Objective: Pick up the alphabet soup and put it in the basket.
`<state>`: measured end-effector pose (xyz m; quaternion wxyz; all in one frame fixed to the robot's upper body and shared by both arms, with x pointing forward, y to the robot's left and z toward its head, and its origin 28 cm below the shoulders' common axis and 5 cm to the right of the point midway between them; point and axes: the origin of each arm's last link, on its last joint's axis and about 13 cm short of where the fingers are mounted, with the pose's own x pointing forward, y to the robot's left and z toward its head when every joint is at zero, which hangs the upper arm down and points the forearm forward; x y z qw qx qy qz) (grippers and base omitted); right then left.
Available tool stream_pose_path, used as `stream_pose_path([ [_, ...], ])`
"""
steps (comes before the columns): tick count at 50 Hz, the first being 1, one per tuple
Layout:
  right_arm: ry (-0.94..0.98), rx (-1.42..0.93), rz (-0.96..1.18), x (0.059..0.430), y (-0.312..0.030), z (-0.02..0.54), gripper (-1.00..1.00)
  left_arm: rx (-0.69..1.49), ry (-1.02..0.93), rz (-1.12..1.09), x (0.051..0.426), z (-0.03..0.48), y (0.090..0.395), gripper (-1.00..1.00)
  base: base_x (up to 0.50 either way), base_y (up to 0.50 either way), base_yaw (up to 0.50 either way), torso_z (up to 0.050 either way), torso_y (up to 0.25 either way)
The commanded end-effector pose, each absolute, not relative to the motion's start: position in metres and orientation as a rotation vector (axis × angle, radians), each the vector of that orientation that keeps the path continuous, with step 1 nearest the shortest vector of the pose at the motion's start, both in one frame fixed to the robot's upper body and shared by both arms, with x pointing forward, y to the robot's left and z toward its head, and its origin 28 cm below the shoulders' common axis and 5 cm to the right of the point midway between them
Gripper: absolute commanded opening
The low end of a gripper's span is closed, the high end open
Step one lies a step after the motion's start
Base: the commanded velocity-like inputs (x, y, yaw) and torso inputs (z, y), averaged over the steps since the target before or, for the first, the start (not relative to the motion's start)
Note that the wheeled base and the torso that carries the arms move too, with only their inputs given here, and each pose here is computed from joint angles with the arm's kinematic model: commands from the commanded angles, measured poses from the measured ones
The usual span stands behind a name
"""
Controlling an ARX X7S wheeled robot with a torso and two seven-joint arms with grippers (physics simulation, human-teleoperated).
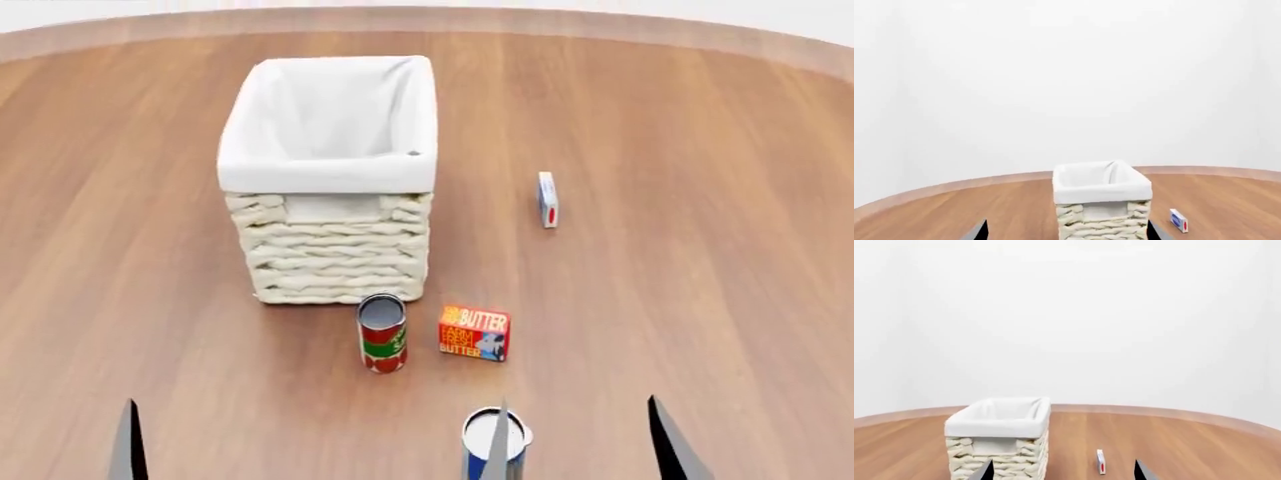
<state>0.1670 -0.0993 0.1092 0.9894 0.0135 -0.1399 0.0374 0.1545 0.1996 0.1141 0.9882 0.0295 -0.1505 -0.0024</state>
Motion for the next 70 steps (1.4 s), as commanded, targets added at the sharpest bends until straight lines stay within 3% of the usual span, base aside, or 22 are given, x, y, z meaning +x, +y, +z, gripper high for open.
stream_pose_path([
  [1,-0.282,0.032,0.091,0.1656,-0.0989,0.1101,1.0,0.066,-0.307,-0.005,0.1527,0.1167,0.1992,1.0,0.5,0.0,0.0,0.0,0.0],
  [35,-0.268,0.034,0.079,0.1661,-0.0991,0.1083,1.0,0.079,-0.307,0.011,0.1529,0.1169,0.1992,1.0,0.5,0.0,0.0,0.0,0.0],
  [45,-0.27,0.026,0.087,0.1648,-0.0995,0.1075,1.0,0.082,-0.294,0.016,0.1538,0.115,0.1994,1.0,0.0,0.01,0.0,0.0,0.002],
  [70,-0.263,0.024,0.088,0.1648,-0.0992,0.108,1.0,0.084,-0.293,0.008,0.1534,0.1148,0.1981,1.0,0.0,0.5,0.0,0.0,0.0],
])
